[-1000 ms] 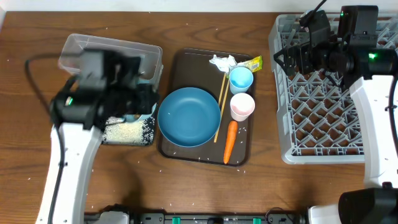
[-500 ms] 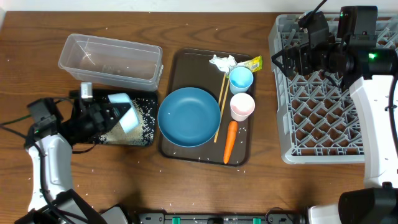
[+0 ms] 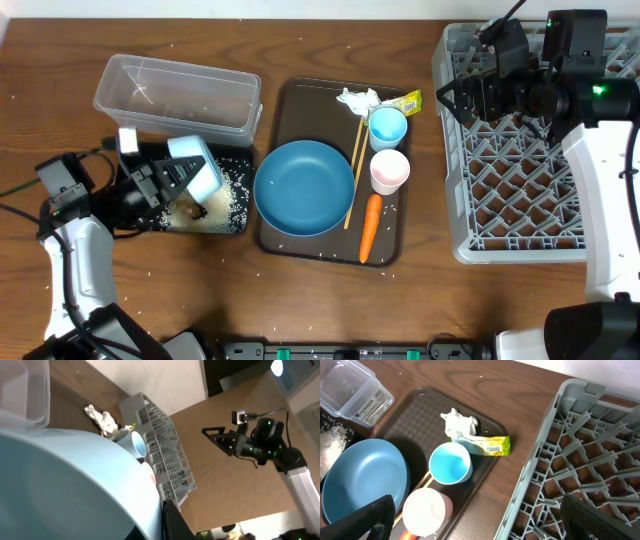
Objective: Sort waste into correct bins and load items into the dishwasher rack
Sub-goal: 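Tip the small blue bowl over the black tray to empty scraps, then return the small blue bowl to the serving tray with left gripper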
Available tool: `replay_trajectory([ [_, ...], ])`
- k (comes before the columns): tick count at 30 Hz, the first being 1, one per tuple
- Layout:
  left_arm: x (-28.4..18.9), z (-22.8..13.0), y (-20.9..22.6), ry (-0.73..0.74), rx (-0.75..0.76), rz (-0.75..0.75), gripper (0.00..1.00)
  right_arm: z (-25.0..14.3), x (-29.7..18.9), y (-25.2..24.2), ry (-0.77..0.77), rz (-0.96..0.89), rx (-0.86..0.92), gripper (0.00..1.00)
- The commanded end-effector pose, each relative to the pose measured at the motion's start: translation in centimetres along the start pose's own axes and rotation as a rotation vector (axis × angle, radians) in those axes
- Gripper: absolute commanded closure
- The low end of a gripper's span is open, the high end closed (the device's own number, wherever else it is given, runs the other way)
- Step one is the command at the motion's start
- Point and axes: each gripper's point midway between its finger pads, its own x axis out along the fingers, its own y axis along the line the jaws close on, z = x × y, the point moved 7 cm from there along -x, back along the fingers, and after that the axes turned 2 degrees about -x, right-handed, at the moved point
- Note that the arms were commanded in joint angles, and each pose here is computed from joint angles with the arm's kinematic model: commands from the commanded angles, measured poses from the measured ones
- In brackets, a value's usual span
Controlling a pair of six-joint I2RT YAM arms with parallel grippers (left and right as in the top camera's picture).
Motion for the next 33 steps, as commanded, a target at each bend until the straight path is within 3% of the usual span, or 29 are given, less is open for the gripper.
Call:
replay_trajectory([
  [1,0.5,1.1,-0.7,0.015,-0.010,-0.036,0.94,0.2,0.1,-0.1,-0.008,0.008,0.007,0.01],
  [5,3.2,3.6,-3.3,0.064,0.086,-0.056,0.94,0.2,0.1,-0.1,-0.008,0.008,0.008,0.01],
  [12,12.0,5.1,-9.8,0.039,0.430,-0.116,0.94,0.2,0.1,-0.1,-0.008,0.008,0.022,0.01],
  [15,15.4,4.0,-7.8,-0.005,0.447,0.027,0.94,0.2,0.1,-0.1,-0.008,0.008,0.022,0.01],
  [19,19.4,1.2,-3.1,0.069,0.493,0.411,0.94,0.2,0.1,-0.1,-0.008,0.008,0.022,0.01],
  [24,23.7,-0.6,-3.3,0.252,0.607,0.524,0.94,0.2,0.1,-0.1,-0.008,0.007,0.022,0.01],
  [29,26.5,-0.2,-4.7,0.266,0.758,0.607,0.94,0.2,0.1,-0.2,-0.010,0.006,0.021,0.01],
  [33,28.0,-0.5,-3.1,0.292,0.893,0.734,0.94,0.4,0.1,-0.2,-0.021,0.004,0.016,0.01],
])
